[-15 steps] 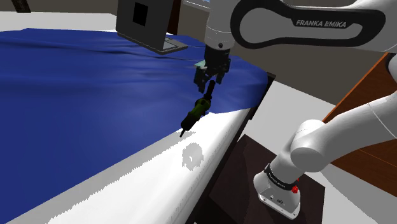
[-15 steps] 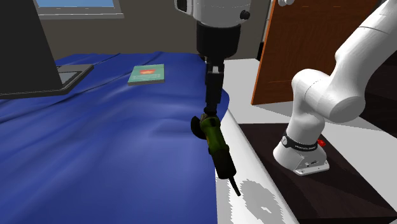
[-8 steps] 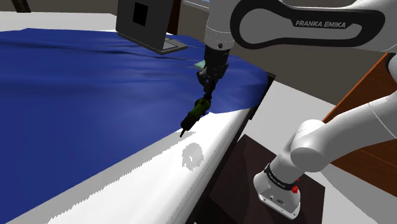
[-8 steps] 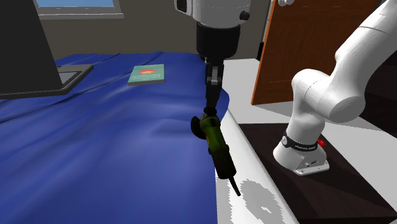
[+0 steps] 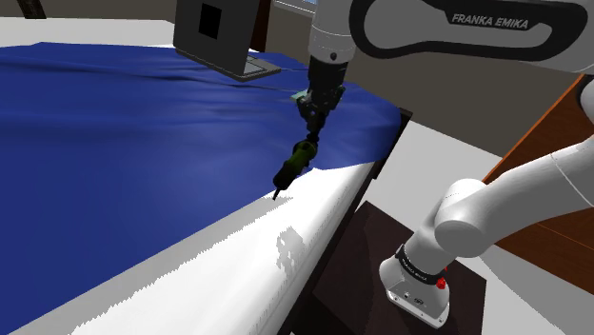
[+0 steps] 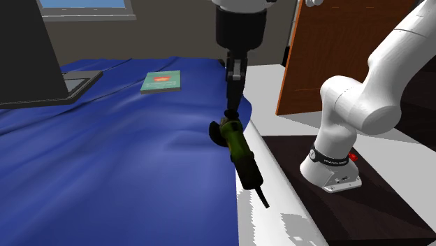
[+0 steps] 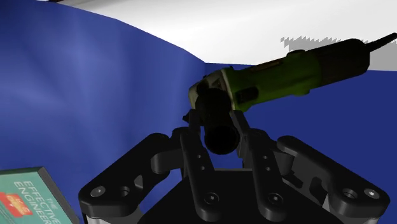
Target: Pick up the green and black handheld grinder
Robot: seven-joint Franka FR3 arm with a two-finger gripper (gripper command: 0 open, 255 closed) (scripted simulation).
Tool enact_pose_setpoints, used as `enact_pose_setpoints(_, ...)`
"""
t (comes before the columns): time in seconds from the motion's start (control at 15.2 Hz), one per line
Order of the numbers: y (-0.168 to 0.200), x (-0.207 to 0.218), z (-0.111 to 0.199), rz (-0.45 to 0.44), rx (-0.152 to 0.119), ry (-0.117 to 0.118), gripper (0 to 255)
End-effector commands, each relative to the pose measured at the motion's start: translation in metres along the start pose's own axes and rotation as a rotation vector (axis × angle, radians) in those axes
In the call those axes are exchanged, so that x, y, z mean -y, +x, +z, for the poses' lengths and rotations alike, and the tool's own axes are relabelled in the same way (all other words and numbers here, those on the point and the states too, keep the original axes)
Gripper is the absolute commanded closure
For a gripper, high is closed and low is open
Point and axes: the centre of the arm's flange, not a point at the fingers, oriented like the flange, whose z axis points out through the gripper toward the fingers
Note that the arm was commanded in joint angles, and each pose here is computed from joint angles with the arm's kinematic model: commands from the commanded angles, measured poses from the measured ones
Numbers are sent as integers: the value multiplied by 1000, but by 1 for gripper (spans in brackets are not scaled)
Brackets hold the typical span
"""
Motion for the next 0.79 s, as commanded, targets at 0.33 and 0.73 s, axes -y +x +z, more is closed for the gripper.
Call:
enact_pose_setpoints(0.33,2,-7,-36,0,0,0,255)
enact_pose_setpoints(0.73,2,-11,-57,0,0,0,255)
